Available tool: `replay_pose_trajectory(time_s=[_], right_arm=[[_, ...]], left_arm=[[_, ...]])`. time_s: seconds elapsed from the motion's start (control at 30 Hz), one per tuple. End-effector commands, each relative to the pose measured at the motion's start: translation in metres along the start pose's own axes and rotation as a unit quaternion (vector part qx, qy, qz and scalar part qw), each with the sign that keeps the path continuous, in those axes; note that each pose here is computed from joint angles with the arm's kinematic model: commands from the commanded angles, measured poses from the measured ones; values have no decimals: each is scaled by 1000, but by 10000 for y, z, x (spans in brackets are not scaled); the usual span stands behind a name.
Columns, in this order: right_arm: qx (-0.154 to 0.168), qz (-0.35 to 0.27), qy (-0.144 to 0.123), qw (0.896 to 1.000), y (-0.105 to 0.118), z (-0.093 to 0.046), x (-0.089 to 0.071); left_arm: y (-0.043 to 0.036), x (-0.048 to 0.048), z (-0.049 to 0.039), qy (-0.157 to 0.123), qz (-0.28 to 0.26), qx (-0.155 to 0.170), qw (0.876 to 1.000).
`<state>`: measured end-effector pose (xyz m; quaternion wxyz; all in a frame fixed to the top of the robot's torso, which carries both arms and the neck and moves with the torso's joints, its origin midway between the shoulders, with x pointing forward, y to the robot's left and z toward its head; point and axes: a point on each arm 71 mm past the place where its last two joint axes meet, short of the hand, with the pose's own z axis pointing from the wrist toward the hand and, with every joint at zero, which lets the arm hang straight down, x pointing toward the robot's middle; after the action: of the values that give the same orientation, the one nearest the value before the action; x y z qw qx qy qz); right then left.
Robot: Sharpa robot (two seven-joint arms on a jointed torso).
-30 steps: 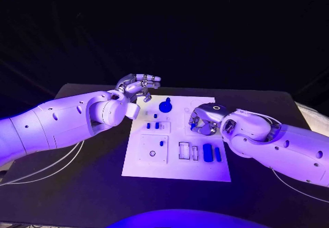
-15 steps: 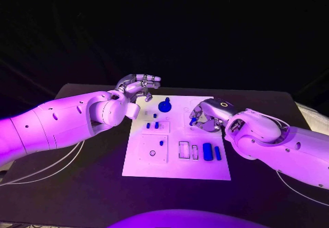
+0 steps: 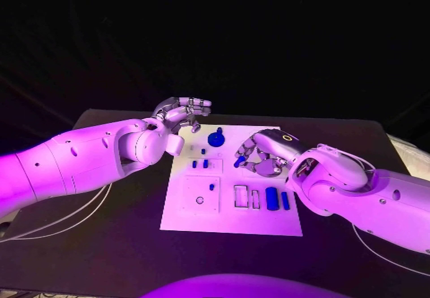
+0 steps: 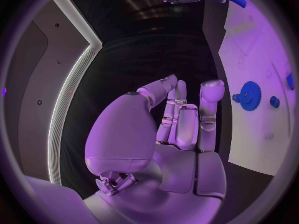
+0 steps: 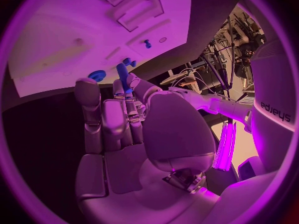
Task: Assemble the parts on the task board
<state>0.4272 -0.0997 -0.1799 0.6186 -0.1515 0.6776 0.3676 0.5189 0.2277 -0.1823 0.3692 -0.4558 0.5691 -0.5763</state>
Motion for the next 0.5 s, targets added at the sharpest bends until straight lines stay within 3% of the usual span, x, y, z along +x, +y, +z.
replay_pose_trajectory(time_s=[0.03, 0.5], right_arm=[[-25, 22, 19, 999, 154, 45, 108], [-71, 43, 54, 995, 499, 202, 473]], left_arm=[[-6, 35, 7, 12, -7, 3, 1000], [-3, 54, 11, 13, -10, 2, 1000]])
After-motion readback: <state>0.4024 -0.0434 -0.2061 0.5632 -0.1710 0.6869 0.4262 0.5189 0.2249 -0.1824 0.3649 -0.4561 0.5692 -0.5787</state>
